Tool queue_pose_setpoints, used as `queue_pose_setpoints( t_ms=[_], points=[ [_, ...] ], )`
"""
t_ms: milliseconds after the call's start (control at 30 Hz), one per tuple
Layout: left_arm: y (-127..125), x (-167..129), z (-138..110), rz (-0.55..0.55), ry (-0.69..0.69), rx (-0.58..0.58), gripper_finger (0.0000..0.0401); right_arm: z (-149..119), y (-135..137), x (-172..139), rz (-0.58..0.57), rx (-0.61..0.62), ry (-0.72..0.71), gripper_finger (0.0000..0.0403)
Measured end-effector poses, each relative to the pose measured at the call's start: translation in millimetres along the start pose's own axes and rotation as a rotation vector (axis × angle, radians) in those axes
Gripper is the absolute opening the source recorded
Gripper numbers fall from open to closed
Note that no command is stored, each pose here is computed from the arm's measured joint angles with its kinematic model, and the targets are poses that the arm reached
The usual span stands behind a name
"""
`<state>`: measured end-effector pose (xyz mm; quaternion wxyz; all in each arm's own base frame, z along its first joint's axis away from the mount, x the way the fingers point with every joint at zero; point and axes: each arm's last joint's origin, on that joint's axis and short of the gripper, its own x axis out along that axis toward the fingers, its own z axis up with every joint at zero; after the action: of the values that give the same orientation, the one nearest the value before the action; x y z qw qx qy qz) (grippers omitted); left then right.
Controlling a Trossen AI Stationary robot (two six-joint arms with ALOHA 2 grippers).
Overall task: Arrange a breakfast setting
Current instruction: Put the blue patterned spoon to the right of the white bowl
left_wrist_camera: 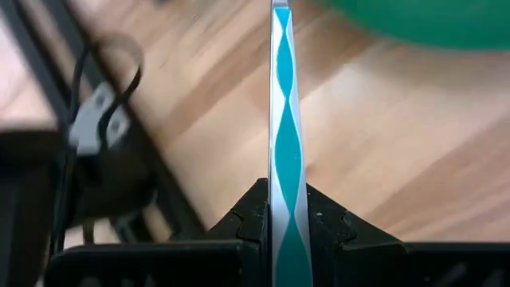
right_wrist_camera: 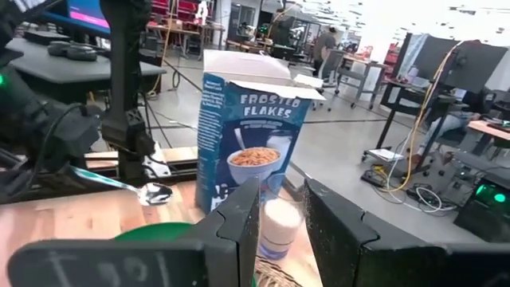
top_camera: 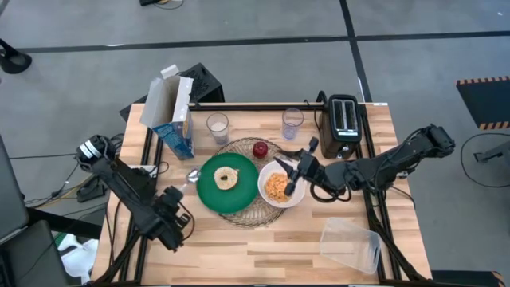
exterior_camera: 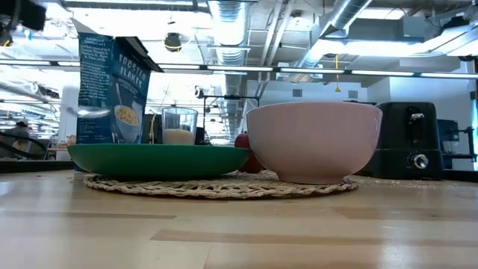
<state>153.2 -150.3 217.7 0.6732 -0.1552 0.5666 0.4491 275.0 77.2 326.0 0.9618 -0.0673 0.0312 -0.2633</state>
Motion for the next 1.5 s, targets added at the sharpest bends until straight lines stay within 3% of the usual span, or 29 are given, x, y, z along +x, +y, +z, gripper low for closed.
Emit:
queue_pose_setpoints(
  t_ms=[167,267,467,700,1133,1500],
  points=[
    [12.7,22.4,-20.2,0.082,0.028,-0.135,0.0029,1.6,-1.6,1.5,-0.006,0.015,-0.012,0.0128],
    [16.6,36.7,-25.9,0.006,0.011,-0.215,0.0029,2.2,-1.1,1.6,0.018,0.037,-0.019,0.0128],
    [14.7,65.6,-31.0,-0.105,0.063,-0.264,0.0029,4.2,-0.5,1.6,0.043,0.075,-0.037,0.0128],
    [14.5,88.5,-24.8,-0.109,0.083,-0.316,0.003,3.5,-0.4,1.6,0.044,0.069,-0.032,0.0127],
    [11.4,96.5,-14.7,-0.126,0.095,-0.376,0.0044,3.2,-0.4,1.6,0.044,0.07,-0.03,0.0127],
    [9.2,97.3,-11.7,-0.141,0.086,-0.362,0.0045,3.2,-0.4,1.6,0.044,0.077,-0.03,0.0127]
  ],
)
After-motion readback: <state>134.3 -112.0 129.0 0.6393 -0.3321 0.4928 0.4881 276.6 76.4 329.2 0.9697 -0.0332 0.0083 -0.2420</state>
